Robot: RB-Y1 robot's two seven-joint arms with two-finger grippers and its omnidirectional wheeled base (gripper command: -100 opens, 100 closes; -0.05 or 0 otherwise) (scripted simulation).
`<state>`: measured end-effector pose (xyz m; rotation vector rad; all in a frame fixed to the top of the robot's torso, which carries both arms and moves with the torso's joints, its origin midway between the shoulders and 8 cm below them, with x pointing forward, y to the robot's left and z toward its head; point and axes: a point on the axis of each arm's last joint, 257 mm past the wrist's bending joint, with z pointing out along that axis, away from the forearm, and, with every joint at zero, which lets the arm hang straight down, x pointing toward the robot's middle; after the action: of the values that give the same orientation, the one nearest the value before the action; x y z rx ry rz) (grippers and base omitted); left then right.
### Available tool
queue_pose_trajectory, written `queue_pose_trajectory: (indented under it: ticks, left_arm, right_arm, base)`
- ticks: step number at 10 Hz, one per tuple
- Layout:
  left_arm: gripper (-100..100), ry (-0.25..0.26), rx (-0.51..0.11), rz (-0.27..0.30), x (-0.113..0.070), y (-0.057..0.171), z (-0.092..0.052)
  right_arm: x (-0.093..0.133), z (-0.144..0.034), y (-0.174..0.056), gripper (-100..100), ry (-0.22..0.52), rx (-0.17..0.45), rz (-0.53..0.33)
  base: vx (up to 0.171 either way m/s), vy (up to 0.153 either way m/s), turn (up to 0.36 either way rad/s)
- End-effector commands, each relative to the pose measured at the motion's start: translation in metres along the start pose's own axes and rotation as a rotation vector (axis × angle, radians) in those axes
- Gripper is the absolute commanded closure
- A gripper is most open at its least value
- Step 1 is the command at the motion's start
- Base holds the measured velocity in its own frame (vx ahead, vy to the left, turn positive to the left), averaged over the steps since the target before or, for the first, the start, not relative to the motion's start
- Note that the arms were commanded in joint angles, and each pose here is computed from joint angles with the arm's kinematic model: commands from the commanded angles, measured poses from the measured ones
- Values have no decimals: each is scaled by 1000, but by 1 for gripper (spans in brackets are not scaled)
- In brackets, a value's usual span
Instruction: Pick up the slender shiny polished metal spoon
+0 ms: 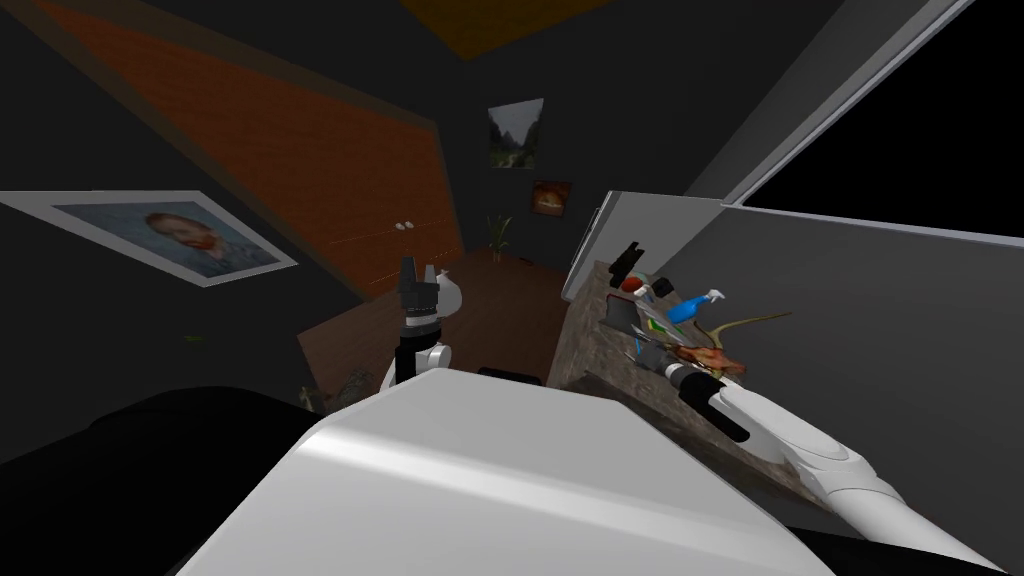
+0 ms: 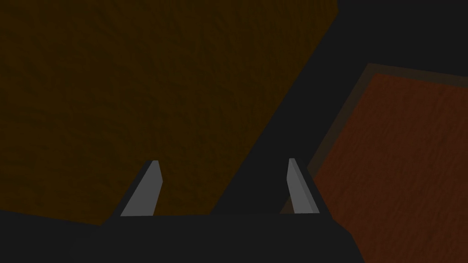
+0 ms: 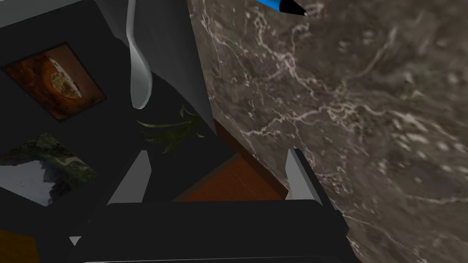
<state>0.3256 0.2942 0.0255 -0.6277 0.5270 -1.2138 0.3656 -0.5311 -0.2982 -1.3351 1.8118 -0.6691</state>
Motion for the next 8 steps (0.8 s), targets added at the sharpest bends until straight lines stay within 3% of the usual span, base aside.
queue_pose_trajectory:
  ticks: [1,5,6,7,8]
  left_arm:
    - [0,0,0,0,0,0,0]
    - [0,0,0,0,0,0,0]
    - [0,0,0,0,0,0,0]
    - [0,0,0,0,0,0,0]
    - [0,0,0,0,0,0,0]
  right_arm:
    - [13,-2,-6,-100,19,-4,-36]
    - [51,-12,-26,-100,102,-25,-198]
    - [44,-10,-23,-100,89,-22,-172]
    - [45,-10,-24,0,91,-22,-177]
    - [53,-3,-17,-100,104,-34,-147]
  base:
    - [99,-31,5]
    - [78,-27,2]
    - [36,-19,5]
    - [7,-3,2]
    - [-76,-34,195]
